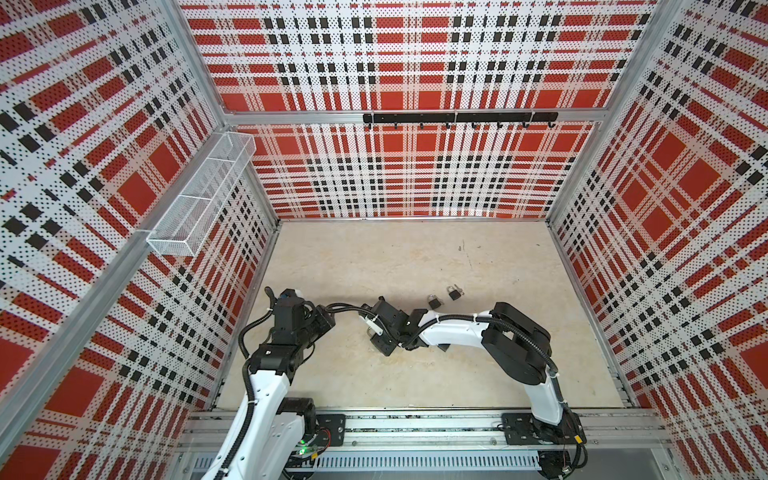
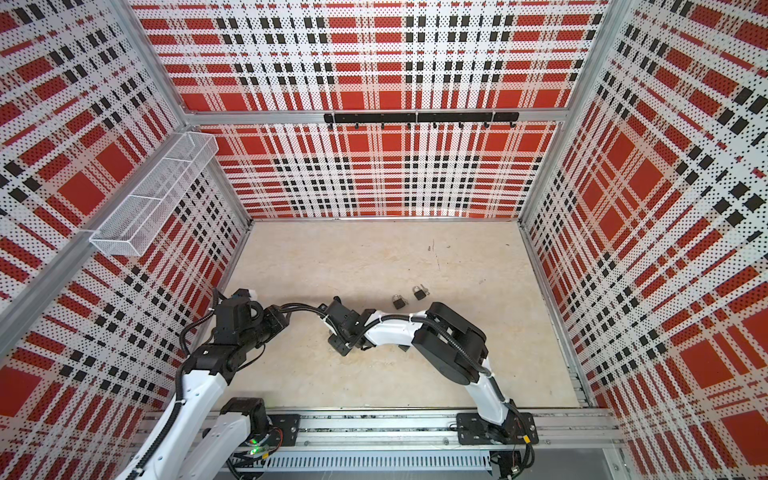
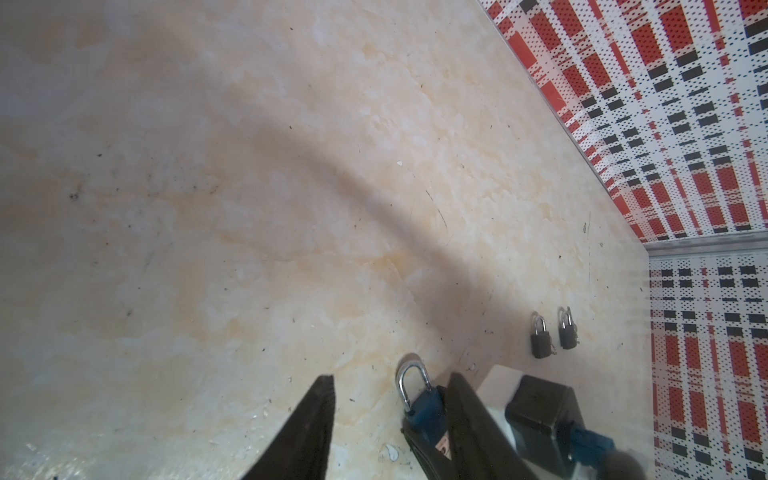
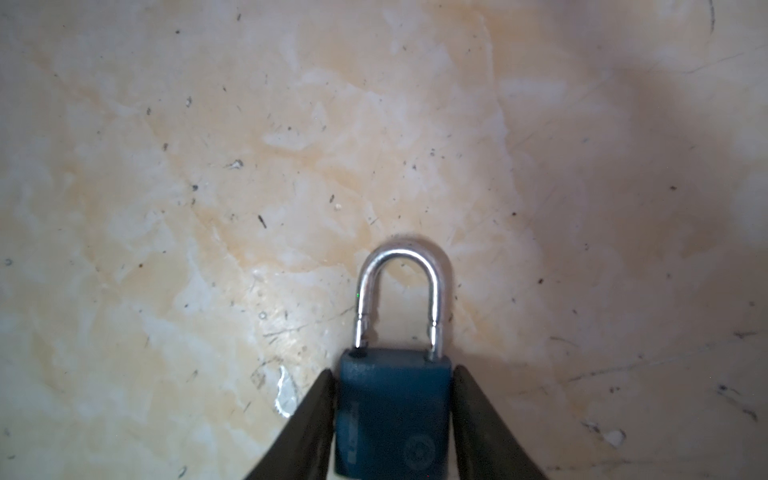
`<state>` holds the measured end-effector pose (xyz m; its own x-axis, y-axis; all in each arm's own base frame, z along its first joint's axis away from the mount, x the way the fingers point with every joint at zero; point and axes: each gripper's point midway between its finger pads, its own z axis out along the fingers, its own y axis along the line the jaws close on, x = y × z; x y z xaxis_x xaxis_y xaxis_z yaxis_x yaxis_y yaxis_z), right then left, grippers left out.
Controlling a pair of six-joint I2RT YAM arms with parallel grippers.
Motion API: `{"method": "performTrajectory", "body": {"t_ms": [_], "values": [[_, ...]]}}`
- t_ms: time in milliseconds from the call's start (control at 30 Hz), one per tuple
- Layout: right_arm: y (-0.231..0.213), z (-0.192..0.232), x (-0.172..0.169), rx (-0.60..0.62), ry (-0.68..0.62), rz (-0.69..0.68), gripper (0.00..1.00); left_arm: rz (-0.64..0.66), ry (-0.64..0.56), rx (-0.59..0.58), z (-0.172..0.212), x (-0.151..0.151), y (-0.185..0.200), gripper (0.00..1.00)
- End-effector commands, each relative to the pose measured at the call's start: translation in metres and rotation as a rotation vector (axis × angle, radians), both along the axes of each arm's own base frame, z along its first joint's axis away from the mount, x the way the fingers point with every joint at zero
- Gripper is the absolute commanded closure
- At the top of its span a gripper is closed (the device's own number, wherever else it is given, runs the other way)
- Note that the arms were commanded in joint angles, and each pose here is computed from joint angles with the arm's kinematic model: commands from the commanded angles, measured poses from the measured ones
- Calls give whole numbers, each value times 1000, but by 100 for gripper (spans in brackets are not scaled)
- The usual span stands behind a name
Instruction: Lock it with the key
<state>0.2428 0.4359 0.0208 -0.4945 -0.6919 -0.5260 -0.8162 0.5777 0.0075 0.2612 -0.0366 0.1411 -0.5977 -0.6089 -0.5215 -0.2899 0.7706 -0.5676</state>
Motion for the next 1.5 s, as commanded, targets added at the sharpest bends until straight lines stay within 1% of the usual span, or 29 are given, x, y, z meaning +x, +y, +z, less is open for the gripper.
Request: {"method": "performTrajectory", "body": {"t_ms": [0,133,233,333,433,600,733,1000,1067,1300,1367,1467], "values": [[-8,-19,-1,-73,1,4,61,1,-23,-3,2,2,2,53],[-10,-17,-2,-80,-5,-1,77,4,-22,-4,1,2,2,53],[-12,-6,-2,-57,-13,-11,83,1,-20,-13,-1,3,1,53],[-11,12,-2,-17,-29,-17,86,-18,-25,-31,-1,5,-3,55],[-12,32,0,26,-43,-28,88,-40,-34,-44,4,7,-8,56],[-23,67,7,124,-30,-71,89,-96,-85,-40,19,13,-19,57],[-35,93,11,178,-65,-91,89,-149,-116,-46,31,20,-36,57],[-70,133,20,263,-110,-140,89,-330,-168,-15,60,30,-90,58],[-80,144,20,284,-124,-149,89,-387,-187,-30,67,29,-109,58],[-105,172,14,337,-178,-158,90,-535,-263,-115,98,27,-158,57],[-109,176,13,345,-184,-159,90,-577,-278,-134,103,24,-171,57],[-114,183,11,359,-196,-161,90,-604,-271,-142,102,23,-182,57]]}}
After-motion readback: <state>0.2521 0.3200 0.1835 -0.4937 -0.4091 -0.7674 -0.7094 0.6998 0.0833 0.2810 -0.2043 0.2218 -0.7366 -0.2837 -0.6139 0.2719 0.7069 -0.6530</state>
